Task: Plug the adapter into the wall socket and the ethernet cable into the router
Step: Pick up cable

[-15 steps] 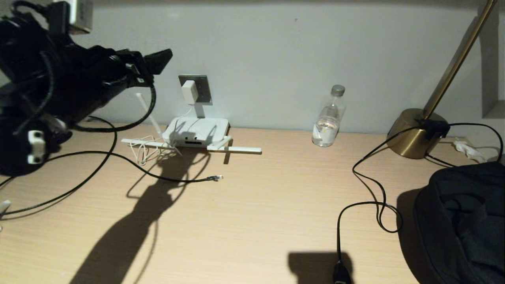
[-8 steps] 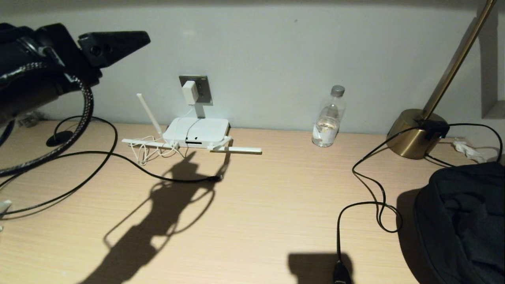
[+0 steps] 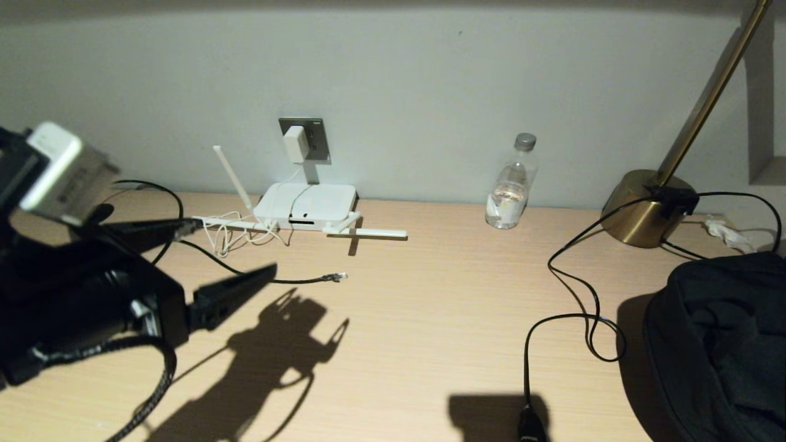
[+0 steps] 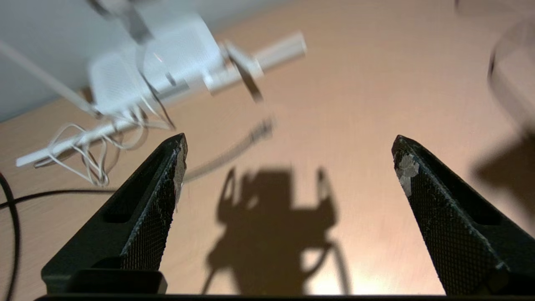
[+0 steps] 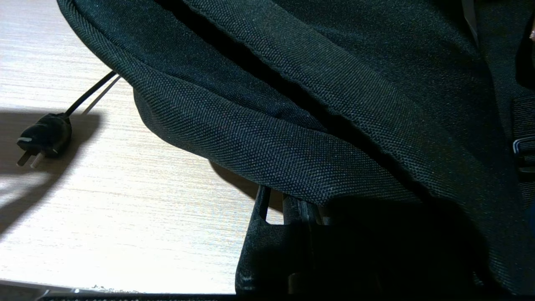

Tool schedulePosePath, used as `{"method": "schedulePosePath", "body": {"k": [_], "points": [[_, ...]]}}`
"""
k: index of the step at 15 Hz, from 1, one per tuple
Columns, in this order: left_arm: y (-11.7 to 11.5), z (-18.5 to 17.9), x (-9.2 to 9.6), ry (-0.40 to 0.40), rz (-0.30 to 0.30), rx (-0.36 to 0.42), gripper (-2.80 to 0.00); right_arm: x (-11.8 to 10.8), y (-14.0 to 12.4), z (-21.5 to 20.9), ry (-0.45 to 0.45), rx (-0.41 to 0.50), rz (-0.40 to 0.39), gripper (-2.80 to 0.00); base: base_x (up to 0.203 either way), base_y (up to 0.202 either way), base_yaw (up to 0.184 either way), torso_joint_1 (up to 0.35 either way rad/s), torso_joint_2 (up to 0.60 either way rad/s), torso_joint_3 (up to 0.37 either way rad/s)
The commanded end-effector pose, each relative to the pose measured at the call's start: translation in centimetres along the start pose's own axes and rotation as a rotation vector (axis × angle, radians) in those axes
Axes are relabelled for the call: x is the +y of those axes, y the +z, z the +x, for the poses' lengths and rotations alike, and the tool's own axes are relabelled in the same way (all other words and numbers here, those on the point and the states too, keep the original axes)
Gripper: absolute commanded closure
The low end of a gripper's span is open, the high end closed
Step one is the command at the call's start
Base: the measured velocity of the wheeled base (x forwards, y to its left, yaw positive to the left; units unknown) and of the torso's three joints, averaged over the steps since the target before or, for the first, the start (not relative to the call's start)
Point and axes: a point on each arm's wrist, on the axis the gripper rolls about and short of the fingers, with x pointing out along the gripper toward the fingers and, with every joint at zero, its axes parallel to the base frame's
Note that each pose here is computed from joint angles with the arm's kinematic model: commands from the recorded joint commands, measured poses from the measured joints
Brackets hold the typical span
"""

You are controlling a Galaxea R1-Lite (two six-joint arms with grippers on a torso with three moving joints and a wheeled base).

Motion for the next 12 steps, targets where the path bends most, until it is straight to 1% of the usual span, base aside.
{"method": "schedulePosePath", "body": {"k": [1, 3, 4, 5, 6, 7, 8, 9, 10, 12], "points": [[-1.9, 0.0, -1.0, -0.07, 0.135, 0.108, -2.8, 0.0, 0.0, 0.0, 0.0, 0.0, 0.0, 0.0, 0.0, 0.0, 0.0, 0.0, 0.0, 0.0], [-3.9, -0.1, -1.7, -0.149, 0.261, 0.271, -2.8, 0.0, 0.0, 0.0, 0.0, 0.0, 0.0, 0.0, 0.0, 0.0, 0.0, 0.0, 0.0, 0.0], [-4.7, 0.1, -1.9, -0.194, 0.32, 0.377, -2.8, 0.0, 0.0, 0.0, 0.0, 0.0, 0.0, 0.0, 0.0, 0.0, 0.0, 0.0, 0.0, 0.0], [-5.2, 1.1, -2.1, -0.224, 0.356, 0.444, -2.8, 0.0, 0.0, 0.0, 0.0, 0.0, 0.0, 0.0, 0.0, 0.0, 0.0, 0.0, 0.0, 0.0], [-5.4, 2.3, -2.3, -0.239, 0.384, 0.478, -2.8, 0.0, 0.0, 0.0, 0.0, 0.0, 0.0, 0.0, 0.0, 0.0, 0.0, 0.0, 0.0, 0.0], [-5.3, 4.0, -2.2, -0.244, 0.422, 0.496, -2.8, 0.0, 0.0, 0.0, 0.0, 0.0, 0.0, 0.0, 0.0, 0.0, 0.0, 0.0, 0.0, 0.0], [-4.6, 5.7, -1.6, -0.228, 0.47, 0.493, -2.8, 0.0, 0.0, 0.0, 0.0, 0.0, 0.0, 0.0, 0.0, 0.0, 0.0, 0.0, 0.0, 0.0], [-3.8, 7.1, -0.5, -0.204, 0.515, 0.479, -2.8, 0.0, 0.0, 0.0, 0.0, 0.0, 0.001, 0.0, 0.0, 0.0, 0.0, 0.0, 0.0, 0.0], [-3.1, 8.6, 1.0, -0.192, 0.553, 0.467, -2.8, 0.0, 0.0, 0.0, 0.0, 0.0, 0.0, 0.0, 0.0, 0.0, 0.0, 0.0, 0.0, 0.0], [-3.3, 10.7, 4.4, -0.222, 0.637, 0.445, -2.8, 0.0, 0.0, 0.0, 0.001, 0.0, -0.01, 0.0, 0.0, 0.0, 0.0, 0.0, 0.0, 0.0]]}}
